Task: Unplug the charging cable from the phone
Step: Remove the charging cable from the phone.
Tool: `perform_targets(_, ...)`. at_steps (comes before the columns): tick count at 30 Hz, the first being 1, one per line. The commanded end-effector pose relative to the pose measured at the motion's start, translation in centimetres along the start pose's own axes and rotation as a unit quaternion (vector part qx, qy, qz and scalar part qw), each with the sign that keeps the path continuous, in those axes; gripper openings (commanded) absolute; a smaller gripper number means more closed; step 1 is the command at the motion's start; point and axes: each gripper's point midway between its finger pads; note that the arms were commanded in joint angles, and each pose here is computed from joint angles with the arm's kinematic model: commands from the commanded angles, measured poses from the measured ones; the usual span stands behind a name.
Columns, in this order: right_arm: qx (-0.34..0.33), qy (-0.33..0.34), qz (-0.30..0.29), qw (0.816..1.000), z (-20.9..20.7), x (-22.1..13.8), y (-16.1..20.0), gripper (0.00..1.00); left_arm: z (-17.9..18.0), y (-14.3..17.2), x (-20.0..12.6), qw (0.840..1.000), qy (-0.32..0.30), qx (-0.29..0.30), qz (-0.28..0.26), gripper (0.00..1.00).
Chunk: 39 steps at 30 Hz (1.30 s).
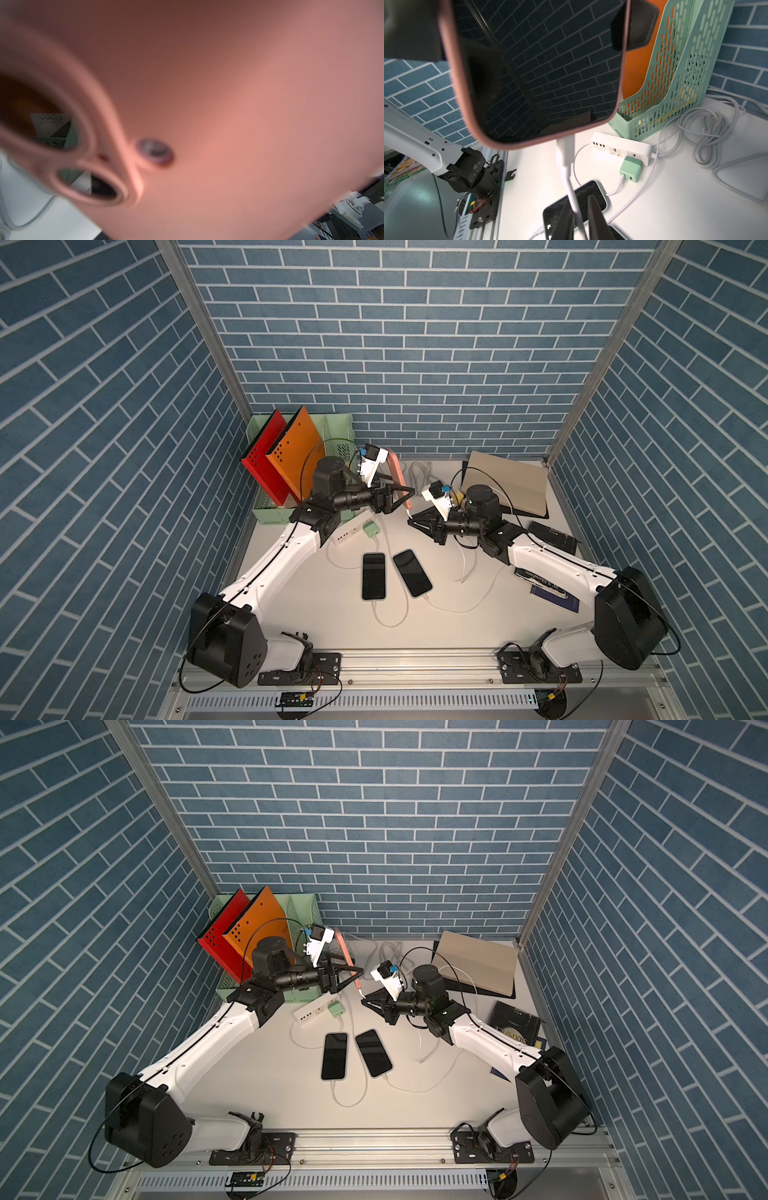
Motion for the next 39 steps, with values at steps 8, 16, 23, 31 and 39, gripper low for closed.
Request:
perform_targets(8, -0.003, -0.012, 0.008, 1.0, 0.3, 0.3, 0.9, 0.0, -0.2, -1.9, -0.2, 0.999, -0.001, 0.029, -0.023, 0.0)
perform_targets(16, -0.001, -0.012, 0.014, 1.0, 0.8, -0.3, 2.0, 0.0, 0.0, -2.1, -0.4, 0.999, -0.008, 0.03, -0.026, 0.0)
perform_targets(23, 0.017, 0.007, 0.033, 0.999, 0.1, -0.3, 4.2, 0.0, 0.2, -2.5, -0.9, 0.999, -0.015, 0.033, -0.031, 0.0)
perform_targets(31, 0.092, 0.139, 0.084, 0.982, -6.2, 0.1, 7.5, 0.0, 0.3, -2.3, -0.9, 0.999, -0.016, 0.029, -0.029, 0.0)
perform_targets(39, 0.181, 0.289, 0.162, 0.926, -13.4, -1.6, 12.8, 0.0, 0.7, -1.8, -0.8, 0.999, -0.024, 0.022, -0.024, 0.0)
Point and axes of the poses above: each gripper's point midway between its finger pads, its own x axis out along the fingers, its own z axis along the line the jaws close on, y = z × x, and after that the axes turned 6 degrees about x, right-handed
